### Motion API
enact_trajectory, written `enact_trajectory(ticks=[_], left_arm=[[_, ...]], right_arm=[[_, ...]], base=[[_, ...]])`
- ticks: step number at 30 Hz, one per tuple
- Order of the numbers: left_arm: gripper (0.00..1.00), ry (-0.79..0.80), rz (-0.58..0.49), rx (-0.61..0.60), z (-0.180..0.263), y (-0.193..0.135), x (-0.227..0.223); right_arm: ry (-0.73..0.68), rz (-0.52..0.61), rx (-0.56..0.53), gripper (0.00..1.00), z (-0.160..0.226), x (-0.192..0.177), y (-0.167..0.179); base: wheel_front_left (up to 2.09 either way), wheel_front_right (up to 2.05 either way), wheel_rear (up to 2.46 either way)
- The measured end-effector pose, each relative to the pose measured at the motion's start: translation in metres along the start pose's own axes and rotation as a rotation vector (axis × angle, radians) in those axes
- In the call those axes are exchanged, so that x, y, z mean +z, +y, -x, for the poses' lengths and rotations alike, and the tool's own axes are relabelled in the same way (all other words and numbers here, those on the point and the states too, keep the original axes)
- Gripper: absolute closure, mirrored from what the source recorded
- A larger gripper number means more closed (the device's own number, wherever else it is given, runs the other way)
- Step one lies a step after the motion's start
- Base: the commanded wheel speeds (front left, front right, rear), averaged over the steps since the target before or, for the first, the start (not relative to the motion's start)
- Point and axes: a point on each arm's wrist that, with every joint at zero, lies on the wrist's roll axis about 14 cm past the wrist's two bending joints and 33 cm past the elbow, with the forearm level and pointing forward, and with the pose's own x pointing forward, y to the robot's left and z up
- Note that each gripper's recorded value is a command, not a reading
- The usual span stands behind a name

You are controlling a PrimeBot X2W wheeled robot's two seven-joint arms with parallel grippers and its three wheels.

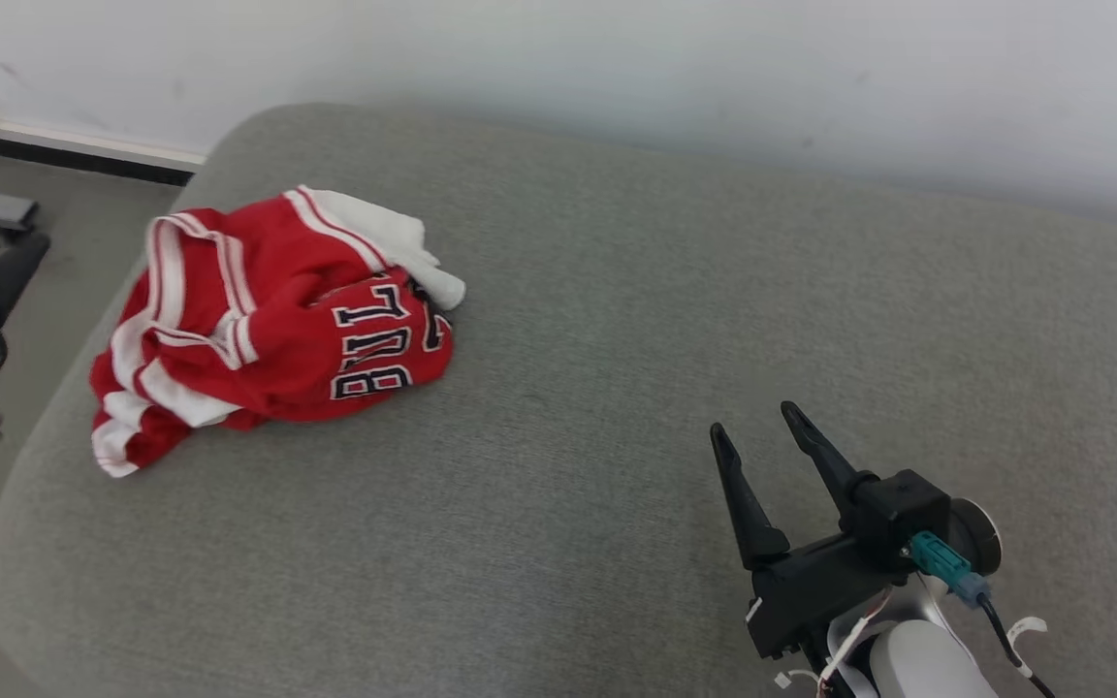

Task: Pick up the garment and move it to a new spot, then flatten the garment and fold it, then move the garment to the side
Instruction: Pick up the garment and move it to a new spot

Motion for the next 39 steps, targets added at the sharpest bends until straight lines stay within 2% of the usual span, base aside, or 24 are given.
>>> enact_trajectory(ticks=[9, 14, 19, 24, 25, 26, 27, 28, 34, 37, 39], left_arm=[[0.0, 0.259, -0.094, 0.059, -0.06, -0.018, -0.064], [0.0, 0.353, -0.237, 0.145, -0.083, -0.006, -0.096], [0.0, 0.422, -0.316, 0.188, -0.099, -0.002, -0.127], [0.0, 0.475, -0.431, 0.256, -0.105, 0.017, -0.144], [0.2, 0.485, -0.447, 0.267, -0.106, 0.02, -0.147], [0.82, 0.496, -0.472, 0.276, -0.106, 0.024, -0.15], [0.82, 0.505, -0.482, 0.281, -0.106, 0.026, -0.153], [1.0, 0.506, -0.483, 0.282, -0.106, 0.027, -0.153], [1.0, 0.449, -0.5, 0.239, -0.103, 0.016, -0.136], [1.0, 0.377, -0.504, 0.182, -0.102, -0.004, -0.115], [1.0, 0.323, -0.463, 0.114, -0.1, -0.026, -0.1]], right_arm=[[0.061, -0.044, -0.149, 0.0, 0.025, -0.033, -0.054], [0.083, -0.06, -0.207, 0.0, 0.036, -0.045, -0.074], [0.105, -0.073, -0.257, 0.0, 0.047, -0.056, -0.09], [0.118, -0.083, -0.293, 0.0, 0.054, -0.063, -0.101], [0.122, -0.084, -0.298, 0.0, 0.055, -0.064, -0.102], [0.125, -0.085, -0.302, 0.0, 0.056, -0.065, -0.103], [0.127, -0.086, -0.307, 0.0, 0.057, -0.066, -0.105], [0.127, -0.087, -0.31, 0.0, 0.058, -0.066, -0.106], [0.113, -0.097, -0.315, 0.0, 0.059, -0.061, -0.105], [0.101, -0.101, -0.306, 0.0, 0.059, -0.056, -0.1], [0.094, -0.103, -0.3, 0.0, 0.059, -0.053, -0.096]], base=[[0.0, 0.0, 0.0], [0.0, 0.0, 0.0], [0.0, 0.0, 0.0], [0.0, 0.0, 0.0], [0.0, 0.0, 0.0], [0.0, 0.0, 0.0], [0.0, 0.0, 0.0], [0.0, 0.0, 0.0], [0.0, 0.0, 0.0], [0.0, 0.0, 0.0], [0.0, 0.0, 0.0]])
